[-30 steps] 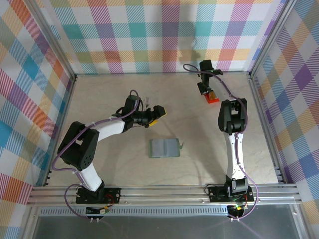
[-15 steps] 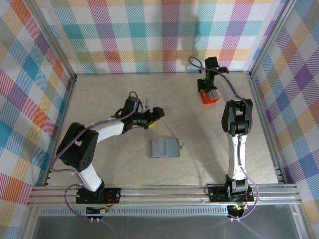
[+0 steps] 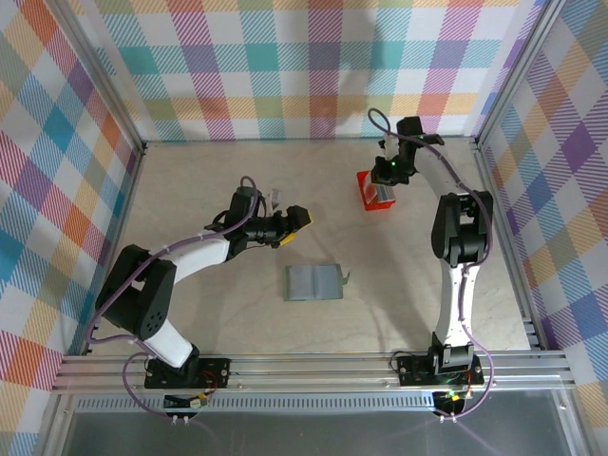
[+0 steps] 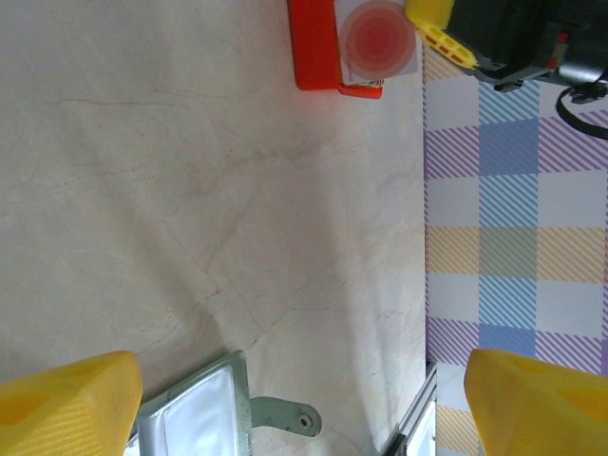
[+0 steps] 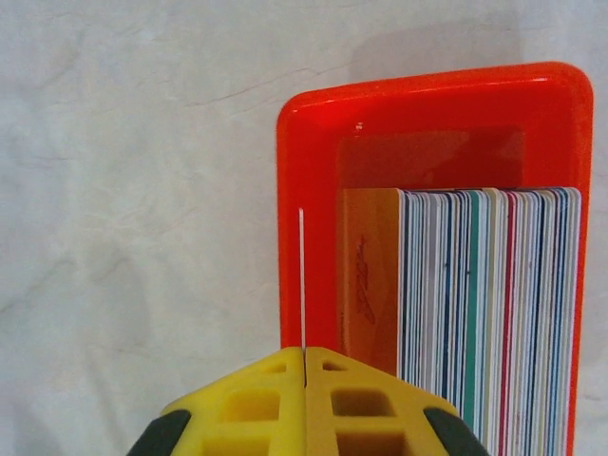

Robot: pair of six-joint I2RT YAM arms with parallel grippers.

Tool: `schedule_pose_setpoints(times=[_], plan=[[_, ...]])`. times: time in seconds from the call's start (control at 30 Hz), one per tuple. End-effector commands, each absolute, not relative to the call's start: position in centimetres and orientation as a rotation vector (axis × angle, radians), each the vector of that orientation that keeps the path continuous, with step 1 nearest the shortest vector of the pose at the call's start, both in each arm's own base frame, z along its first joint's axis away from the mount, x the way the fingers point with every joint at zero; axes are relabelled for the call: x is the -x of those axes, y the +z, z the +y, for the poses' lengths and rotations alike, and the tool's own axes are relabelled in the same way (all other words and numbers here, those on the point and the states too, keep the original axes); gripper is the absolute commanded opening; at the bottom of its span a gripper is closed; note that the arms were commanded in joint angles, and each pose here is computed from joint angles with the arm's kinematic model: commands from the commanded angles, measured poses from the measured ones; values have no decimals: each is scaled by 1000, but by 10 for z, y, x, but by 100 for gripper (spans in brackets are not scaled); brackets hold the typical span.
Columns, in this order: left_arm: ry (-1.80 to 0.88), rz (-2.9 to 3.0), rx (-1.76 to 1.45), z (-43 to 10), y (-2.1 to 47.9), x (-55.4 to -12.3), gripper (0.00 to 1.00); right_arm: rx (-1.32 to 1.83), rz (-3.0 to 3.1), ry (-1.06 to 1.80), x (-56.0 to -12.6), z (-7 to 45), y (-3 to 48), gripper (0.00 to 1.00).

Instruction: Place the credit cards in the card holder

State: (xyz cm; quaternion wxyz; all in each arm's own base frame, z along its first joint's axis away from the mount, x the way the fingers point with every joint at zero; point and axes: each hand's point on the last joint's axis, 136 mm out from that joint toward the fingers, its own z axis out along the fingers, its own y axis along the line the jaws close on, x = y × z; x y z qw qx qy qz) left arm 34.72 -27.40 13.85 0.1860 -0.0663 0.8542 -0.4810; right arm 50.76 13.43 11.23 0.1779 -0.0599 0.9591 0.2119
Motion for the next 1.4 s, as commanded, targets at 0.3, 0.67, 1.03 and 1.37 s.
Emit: schedule_pose_setpoints(times=[0.3,0.67,1.03,1.37], plan=[[-1433,2236,139,-273,207,-335,85,98,2355,877,-421,155,256,0],[-1659,1987,117,-283,299,-297,82,-82,2047,1337,-317,174,334,0],[-1791,1839,194,-271,322,-277,80,-75,1921,1598,-285,206,345,0],[-1906,1783,233,-280,332,-287,74,-54,1914,1614,-284,227,347,0]])
